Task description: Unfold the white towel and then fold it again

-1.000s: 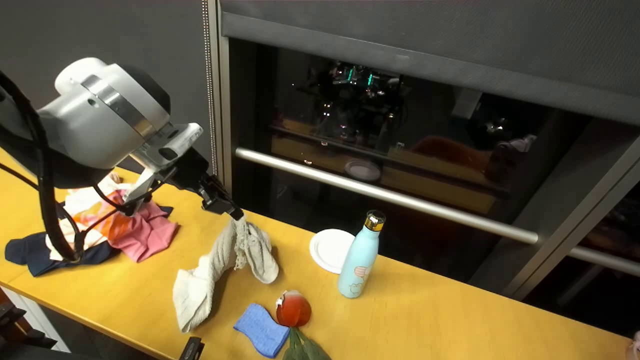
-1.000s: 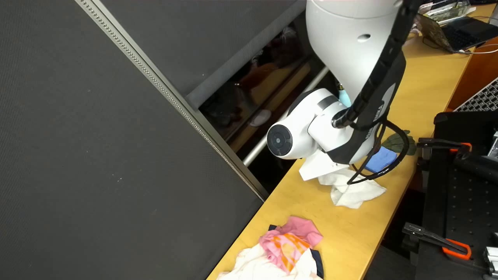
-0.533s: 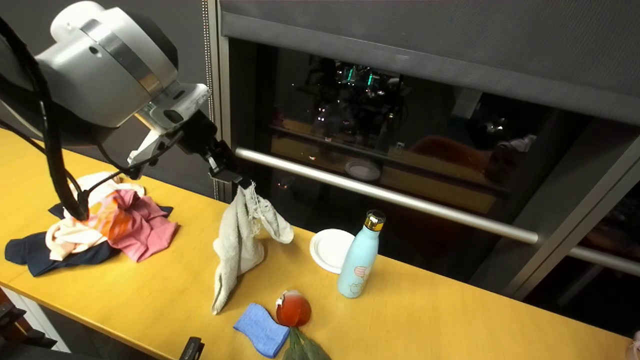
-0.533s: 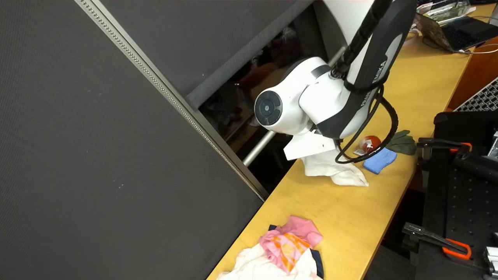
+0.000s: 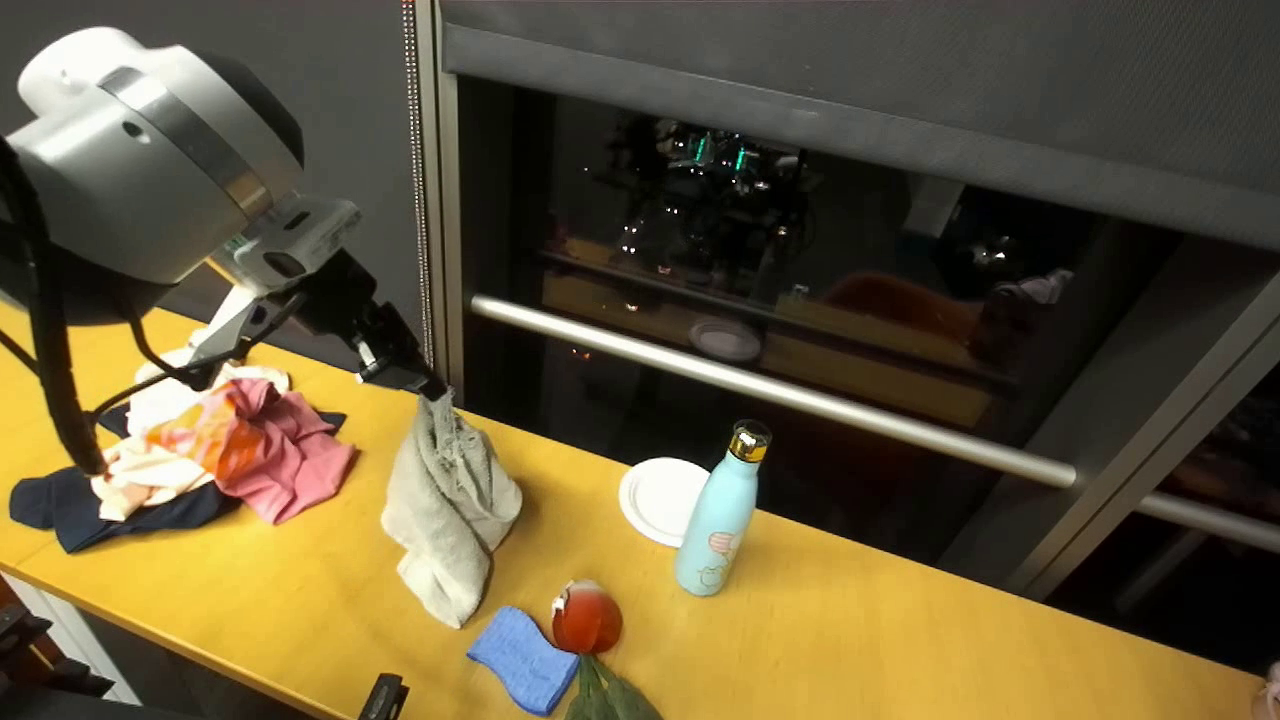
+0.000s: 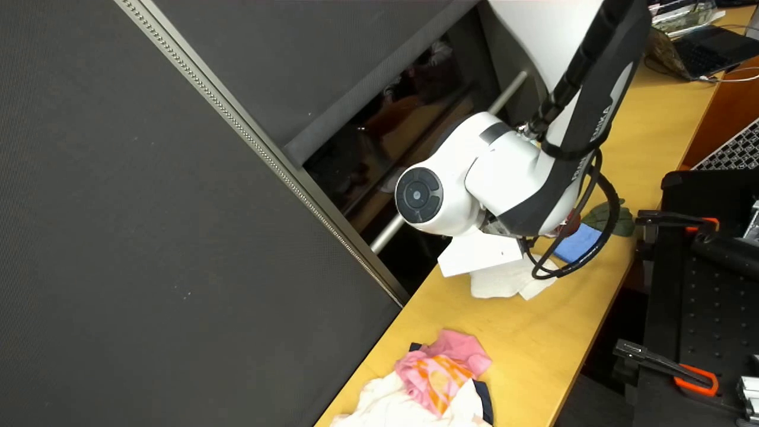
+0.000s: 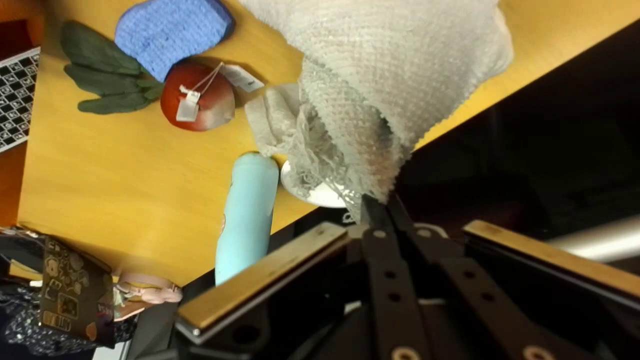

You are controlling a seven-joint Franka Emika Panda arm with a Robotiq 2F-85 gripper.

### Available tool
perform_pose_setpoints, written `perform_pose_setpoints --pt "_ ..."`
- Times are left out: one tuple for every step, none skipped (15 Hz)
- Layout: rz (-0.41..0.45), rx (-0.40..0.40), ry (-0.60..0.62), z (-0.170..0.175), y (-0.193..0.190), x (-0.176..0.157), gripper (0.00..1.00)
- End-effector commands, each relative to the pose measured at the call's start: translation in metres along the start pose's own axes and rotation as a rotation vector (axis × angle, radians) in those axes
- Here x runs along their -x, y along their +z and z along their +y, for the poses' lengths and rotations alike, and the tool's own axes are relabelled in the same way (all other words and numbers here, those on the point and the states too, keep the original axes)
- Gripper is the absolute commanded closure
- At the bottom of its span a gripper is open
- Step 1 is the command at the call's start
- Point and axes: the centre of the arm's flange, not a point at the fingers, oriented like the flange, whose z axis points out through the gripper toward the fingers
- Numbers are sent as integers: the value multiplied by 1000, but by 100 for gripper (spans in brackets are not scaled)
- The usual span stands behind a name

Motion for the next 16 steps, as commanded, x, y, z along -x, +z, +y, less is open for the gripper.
perform_pose_setpoints --pt "-91 -36 -84 9 18 35 99" --pt "-100 -20 -111 13 25 47 99" --pt "-103 -12 -135 17 31 54 99" --pt "-98 1 -153 20 36 58 99" --pt "-88 15 -168 23 42 58 99" --pt "-78 29 -182 24 52 56 99" --pt "-69 46 -181 24 62 56 99" --pt "-51 59 -175 21 75 56 99" --pt "-29 68 -162 17 87 54 99" --pt "-7 85 -145 11 101 51 99" --pt "10 88 -139 8 114 50 99" --pt "24 99 -133 5 127 51 99" --pt "31 106 -139 3 139 58 99" --pt "40 110 -147 2 149 65 99" --pt "44 118 -159 1 159 74 99" --pt "43 127 -167 0 166 83 99"
